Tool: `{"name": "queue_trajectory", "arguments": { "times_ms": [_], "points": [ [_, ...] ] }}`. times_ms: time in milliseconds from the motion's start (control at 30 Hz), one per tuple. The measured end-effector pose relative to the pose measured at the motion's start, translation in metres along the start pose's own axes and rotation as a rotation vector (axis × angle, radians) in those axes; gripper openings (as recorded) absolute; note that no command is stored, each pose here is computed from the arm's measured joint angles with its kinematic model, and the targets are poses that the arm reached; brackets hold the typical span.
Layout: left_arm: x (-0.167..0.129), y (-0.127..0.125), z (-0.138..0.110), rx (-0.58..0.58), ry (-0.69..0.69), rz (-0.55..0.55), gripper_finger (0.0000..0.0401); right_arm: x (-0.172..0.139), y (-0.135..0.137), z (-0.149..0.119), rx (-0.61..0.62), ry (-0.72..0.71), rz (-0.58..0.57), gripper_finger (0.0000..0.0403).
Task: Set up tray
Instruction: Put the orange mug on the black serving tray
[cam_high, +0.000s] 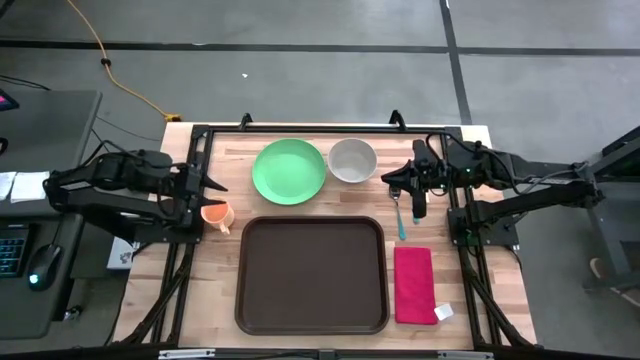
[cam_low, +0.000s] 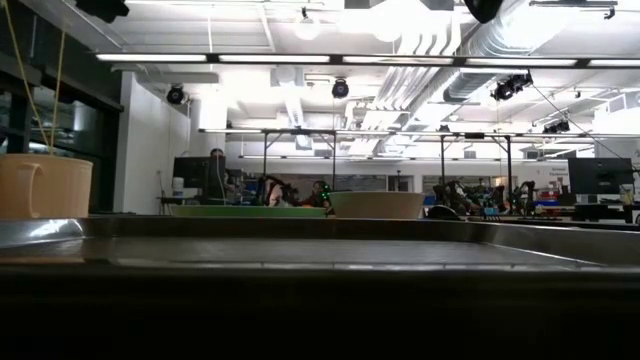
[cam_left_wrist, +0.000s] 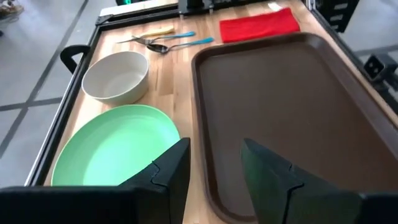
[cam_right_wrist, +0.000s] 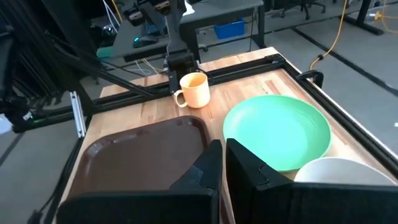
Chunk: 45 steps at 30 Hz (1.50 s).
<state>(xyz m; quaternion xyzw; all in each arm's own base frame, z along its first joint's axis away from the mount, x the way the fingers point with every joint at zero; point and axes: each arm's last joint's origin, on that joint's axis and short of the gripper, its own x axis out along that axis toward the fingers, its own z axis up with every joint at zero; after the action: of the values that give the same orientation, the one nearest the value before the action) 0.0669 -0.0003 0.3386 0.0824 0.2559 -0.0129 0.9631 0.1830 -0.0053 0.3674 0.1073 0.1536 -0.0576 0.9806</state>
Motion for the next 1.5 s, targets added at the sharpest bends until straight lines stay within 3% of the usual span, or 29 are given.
{"name": "queue_trajectory", "arguments": {
  "times_ms": [300,433,733,1100,1500],
  "points": [
    [0.000,0.000,0.001,-0.005,-0.021,0.011,0.0175,0.001,-0.004,-0.010,-0.042,0.046,-0.069,0.0000],
    [0.004,0.000,-0.003,-0.006,0.007,0.008,0.0175,0.005,-0.009,-0.028,-0.026,0.036,-0.098,0.0000],
    [0.013,0.000,-0.011,-0.057,0.053,0.062,0.0175,0.003,-0.021,-0.082,0.062,-0.135,-0.065,0.0000],
    [0.016,-0.007,-0.025,-0.255,0.177,-0.081,0.0175,0.001,-0.036,-0.137,0.171,-0.282,-0.067,0.0000],
    [0.012,-0.012,-0.036,-0.455,0.324,-0.166,0.0175,0.001,-0.041,-0.151,0.179,-0.296,-0.139,0.0000]
  ]
}}
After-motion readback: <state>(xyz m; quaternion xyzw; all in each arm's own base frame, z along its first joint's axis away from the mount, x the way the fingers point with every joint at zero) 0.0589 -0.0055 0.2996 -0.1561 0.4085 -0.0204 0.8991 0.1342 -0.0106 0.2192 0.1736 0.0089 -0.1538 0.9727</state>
